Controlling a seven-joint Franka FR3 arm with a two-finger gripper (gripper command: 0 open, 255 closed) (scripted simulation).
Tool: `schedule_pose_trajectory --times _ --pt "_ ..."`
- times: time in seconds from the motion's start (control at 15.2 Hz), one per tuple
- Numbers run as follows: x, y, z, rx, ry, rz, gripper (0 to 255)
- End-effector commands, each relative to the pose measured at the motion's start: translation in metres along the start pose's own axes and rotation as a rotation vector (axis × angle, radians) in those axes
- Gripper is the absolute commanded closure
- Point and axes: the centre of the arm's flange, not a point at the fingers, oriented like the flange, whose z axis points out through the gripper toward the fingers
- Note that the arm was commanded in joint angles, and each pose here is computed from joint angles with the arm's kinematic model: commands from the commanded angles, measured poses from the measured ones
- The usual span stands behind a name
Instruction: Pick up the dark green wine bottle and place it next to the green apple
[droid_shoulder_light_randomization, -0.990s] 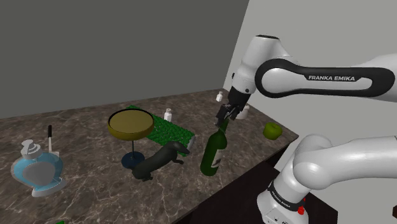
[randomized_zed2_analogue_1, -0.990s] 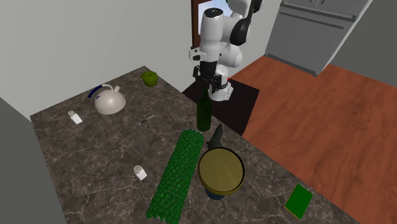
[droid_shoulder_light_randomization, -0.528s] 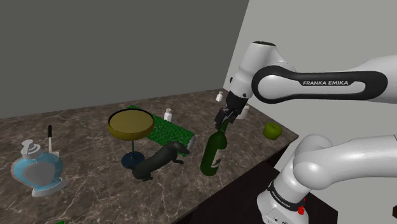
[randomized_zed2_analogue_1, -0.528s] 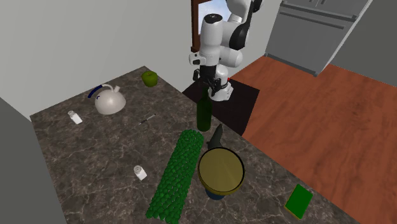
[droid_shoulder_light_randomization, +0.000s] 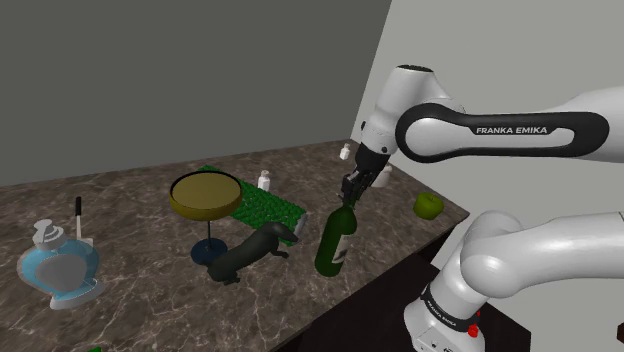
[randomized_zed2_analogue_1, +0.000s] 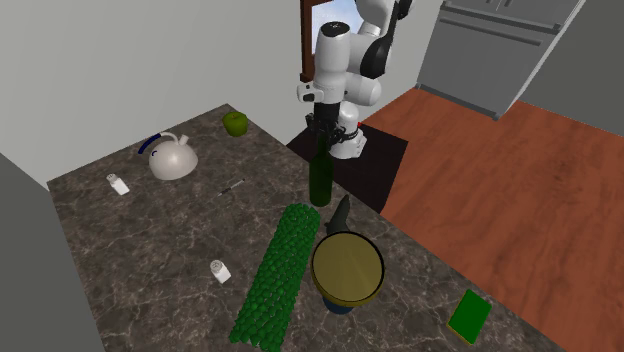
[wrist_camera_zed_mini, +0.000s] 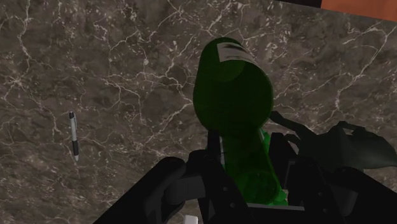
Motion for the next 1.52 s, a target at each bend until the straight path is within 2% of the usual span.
schedule_pose_trajectory --times 0.0,0.26,1.45 --pt "0.0 0.0 0.0 0.0 -0.001 0.0 255" --pt "0.0 0.0 0.0 0.0 -0.001 0.0 255" --pt "0.009 -0.001 -0.094 0.0 -0.001 0.0 255"
